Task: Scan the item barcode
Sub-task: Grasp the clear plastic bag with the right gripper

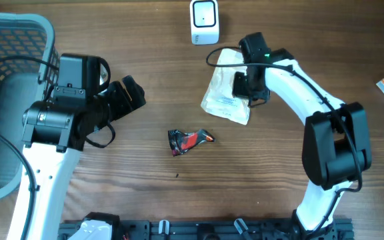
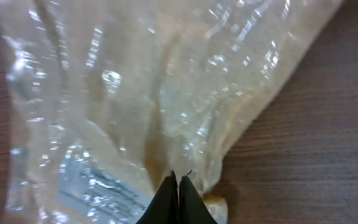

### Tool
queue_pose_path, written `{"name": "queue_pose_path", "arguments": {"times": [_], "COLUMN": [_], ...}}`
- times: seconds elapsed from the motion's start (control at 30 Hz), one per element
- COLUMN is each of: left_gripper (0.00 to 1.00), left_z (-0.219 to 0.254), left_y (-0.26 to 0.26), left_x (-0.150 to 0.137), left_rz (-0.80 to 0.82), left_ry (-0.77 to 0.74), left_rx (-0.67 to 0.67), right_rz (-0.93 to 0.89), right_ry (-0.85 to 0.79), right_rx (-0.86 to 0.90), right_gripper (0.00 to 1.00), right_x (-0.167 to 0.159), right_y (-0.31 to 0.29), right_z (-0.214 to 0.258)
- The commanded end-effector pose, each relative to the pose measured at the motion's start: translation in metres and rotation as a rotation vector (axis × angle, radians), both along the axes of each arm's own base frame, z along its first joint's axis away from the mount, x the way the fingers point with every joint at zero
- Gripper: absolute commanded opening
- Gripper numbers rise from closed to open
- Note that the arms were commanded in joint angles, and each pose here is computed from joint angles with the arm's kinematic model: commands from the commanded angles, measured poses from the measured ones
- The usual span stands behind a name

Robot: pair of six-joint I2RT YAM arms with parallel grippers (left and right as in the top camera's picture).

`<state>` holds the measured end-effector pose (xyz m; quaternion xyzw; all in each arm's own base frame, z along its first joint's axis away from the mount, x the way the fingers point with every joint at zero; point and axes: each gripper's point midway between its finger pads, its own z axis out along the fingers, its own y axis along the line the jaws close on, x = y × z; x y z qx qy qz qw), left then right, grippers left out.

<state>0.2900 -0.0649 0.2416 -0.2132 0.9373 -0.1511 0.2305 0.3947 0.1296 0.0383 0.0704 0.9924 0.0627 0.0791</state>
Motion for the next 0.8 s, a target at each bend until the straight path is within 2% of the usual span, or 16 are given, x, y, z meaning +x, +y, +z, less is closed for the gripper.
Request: {"name": "queue_pose_path", "arguments": {"times": [0.0, 0.07, 0.1, 0.13, 0.23, 0.3, 0.4, 0.6, 0.77], "left_gripper": [1.0, 1.0, 1.0, 1.0, 1.0, 1.0, 1.0, 1.0, 1.0], "left_z": [0.004, 0.004, 0.004, 0.004, 0.004, 0.004, 0.004, 0.004, 0.004], "left_y": [-0.001, -0.001, -0.001, -0.001, -0.001, -0.001, -0.001, -0.001, -0.001], "left_x": [0.001, 0.001, 0.001, 0.001, 0.001, 0.001, 0.001, 0.001, 0.001], "left_rz": [-0.013, -0.013, -0.013, -0.013, -0.013, -0.013, -0.013, -0.013, -0.013], "left_ry": [-0.014, -0.014, -0.014, -0.014, -0.014, -0.014, -0.014, -0.014, -0.014], "left_rx": [-0.004, -0.004, -0.004, -0.004, -0.004, -0.004, -0.004, -0.004, -0.004], "right_rz": [0.066, 0.138, 0.163, 0.162, 0.145, 0.109, 0.121, 0.163, 0.046], "right_ry": [-0.017, -0.025, -0.025, -0.024, -0.026, -0.002, 0.018, 0.009, -0.061], "right_rx": [0.06, 0.079, 0.09, 0.091, 0.105, 0.109, 0.092, -0.028, -0.178], "right_gripper": [0.12, 0.24, 0.41, 0.54, 0.75, 0.79, 0.92, 0.94, 0.95], "right_x": [0.005, 0.004, 0.003, 0.003, 0.004, 0.0, -0.006, -0.016, -0.009], "right_y": [0.008, 0.014, 0.017, 0.017, 0.019, 0.019, 0.023, 0.035, 0.027], "right_z": [0.011, 0.012, 0.012, 0.012, 0.013, 0.011, 0.006, -0.007, -0.006]}}
